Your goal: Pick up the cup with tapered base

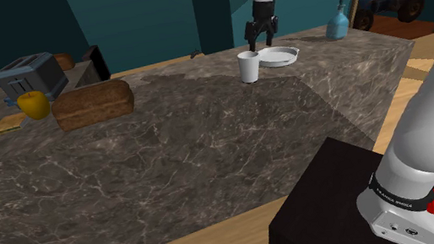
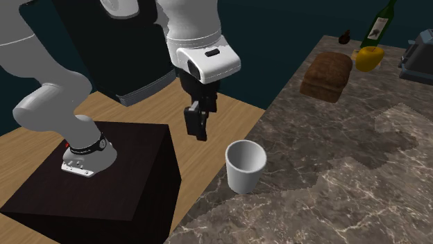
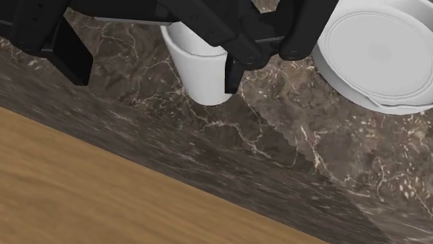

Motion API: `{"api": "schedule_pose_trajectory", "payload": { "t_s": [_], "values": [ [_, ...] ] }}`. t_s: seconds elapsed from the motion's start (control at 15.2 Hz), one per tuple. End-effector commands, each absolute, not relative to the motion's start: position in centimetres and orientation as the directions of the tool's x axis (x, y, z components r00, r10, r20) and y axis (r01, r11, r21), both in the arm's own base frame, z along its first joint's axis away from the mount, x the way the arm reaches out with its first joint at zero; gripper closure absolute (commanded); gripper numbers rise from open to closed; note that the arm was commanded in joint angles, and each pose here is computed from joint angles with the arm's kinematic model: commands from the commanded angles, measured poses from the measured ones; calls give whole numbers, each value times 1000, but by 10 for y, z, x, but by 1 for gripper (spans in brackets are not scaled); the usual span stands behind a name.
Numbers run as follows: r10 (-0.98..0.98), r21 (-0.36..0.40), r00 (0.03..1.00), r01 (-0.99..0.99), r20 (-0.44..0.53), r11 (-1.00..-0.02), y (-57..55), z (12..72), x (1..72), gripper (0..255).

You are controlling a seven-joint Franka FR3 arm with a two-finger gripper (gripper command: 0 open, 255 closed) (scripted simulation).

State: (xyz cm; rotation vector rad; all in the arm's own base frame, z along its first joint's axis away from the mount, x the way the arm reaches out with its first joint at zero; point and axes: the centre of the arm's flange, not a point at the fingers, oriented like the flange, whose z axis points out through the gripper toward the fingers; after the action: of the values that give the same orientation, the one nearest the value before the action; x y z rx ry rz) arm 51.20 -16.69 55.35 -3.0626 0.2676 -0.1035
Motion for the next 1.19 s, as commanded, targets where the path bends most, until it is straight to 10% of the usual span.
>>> {"api": "schedule_pose_trajectory", "payload": {
  "t_s": [0.0, 1.12],
  "values": [
    [-184, -73, 981, -179, 57, -981, -187, 545, 530, 0],
    [-217, -84, 975, -213, 41, -974, -252, 474, 593, 0]
  ]
}}
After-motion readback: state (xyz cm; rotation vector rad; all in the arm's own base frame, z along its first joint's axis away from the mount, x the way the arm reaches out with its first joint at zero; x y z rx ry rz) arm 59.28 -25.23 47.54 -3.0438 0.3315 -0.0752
